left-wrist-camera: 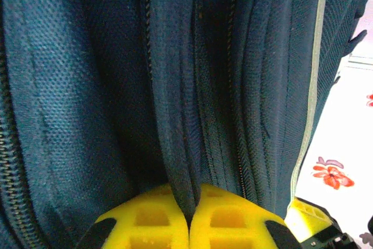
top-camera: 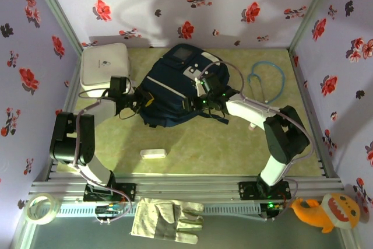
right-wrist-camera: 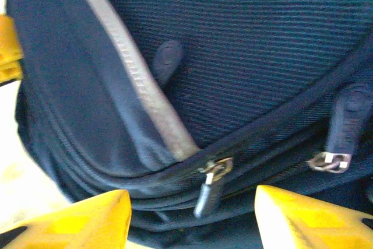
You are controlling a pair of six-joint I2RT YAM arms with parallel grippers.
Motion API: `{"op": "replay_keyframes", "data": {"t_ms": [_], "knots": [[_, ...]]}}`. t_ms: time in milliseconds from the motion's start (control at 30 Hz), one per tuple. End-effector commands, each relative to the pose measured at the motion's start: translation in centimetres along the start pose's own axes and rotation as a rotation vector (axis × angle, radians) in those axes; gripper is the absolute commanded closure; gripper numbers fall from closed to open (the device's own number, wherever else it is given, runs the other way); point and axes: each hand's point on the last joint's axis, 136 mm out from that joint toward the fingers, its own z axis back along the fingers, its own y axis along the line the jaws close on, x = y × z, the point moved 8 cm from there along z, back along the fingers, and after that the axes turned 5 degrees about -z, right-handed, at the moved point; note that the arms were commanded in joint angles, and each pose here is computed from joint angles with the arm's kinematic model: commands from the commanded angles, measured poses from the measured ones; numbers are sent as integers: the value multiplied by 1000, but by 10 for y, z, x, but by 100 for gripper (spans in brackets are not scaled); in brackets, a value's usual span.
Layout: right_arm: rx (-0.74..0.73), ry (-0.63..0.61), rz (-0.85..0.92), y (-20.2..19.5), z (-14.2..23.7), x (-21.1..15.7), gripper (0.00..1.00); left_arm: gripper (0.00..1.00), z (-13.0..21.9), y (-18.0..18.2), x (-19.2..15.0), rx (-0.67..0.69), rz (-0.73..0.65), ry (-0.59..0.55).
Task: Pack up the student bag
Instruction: Unzip the student bag at the top-center of the table.
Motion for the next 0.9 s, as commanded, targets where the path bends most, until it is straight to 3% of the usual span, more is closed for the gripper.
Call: {"op": "replay_keyframes", "data": {"t_ms": [0,100,267,567,867], "knots": [[-81,-31,80,-5,4,6,48,100,8,-17,0,-56,-43,-28],[-65,4,85,-4,0,3,56,100,11,-20,0,-60,-50,-32],[-63,21,80,-4,-4,-1,61,100,12,-20,-1,-60,-51,-31],[-71,52,63,-3,-18,1,61,100,13,-22,-1,-63,-56,-31],[-100,64,66,-3,-16,-1,85,100,13,-22,-1,-62,-55,-31]]}}
